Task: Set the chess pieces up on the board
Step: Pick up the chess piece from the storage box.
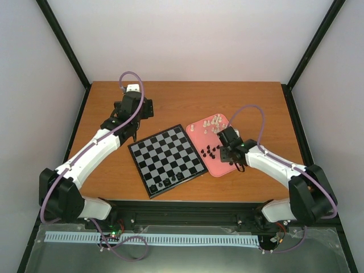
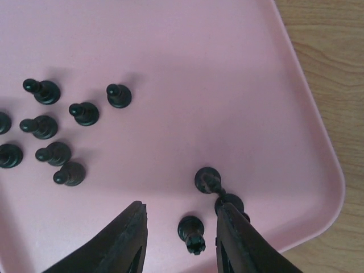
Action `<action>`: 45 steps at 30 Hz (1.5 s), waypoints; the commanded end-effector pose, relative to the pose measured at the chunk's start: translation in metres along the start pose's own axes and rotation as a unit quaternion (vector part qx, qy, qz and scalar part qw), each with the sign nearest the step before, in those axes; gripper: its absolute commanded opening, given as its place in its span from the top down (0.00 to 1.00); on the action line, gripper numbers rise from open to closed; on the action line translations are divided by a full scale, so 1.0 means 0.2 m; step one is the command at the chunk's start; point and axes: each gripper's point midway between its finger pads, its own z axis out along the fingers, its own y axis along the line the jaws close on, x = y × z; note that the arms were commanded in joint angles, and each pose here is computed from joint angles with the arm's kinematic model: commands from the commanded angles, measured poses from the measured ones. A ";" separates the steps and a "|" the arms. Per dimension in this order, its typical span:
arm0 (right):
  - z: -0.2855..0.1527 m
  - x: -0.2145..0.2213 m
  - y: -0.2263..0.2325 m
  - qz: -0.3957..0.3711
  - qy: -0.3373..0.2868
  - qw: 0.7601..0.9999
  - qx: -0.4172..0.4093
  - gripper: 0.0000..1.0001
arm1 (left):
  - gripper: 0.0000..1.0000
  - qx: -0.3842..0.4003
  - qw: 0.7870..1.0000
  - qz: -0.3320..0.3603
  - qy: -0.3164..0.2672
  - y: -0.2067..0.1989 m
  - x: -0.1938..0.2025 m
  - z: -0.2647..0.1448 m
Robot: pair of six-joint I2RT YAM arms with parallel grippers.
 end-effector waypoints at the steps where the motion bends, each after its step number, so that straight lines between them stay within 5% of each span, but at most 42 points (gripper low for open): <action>1: -0.02 0.05 0.01 0.007 0.006 1.000 -0.022 0.66 | 0.00 0.010 1.000 -0.004 -0.026 -0.04 -0.11 -0.02; 22: 0.11 0.17 -0.02 -0.001 0.039 0.999 0.007 0.65 | 0.00 0.009 1.000 -0.005 -0.021 -0.05 -0.09 0.00; 45: 0.00 0.08 0.00 0.009 0.014 1.000 -0.016 0.91 | 0.00 0.000 1.000 -0.002 -0.018 -0.04 -0.08 0.01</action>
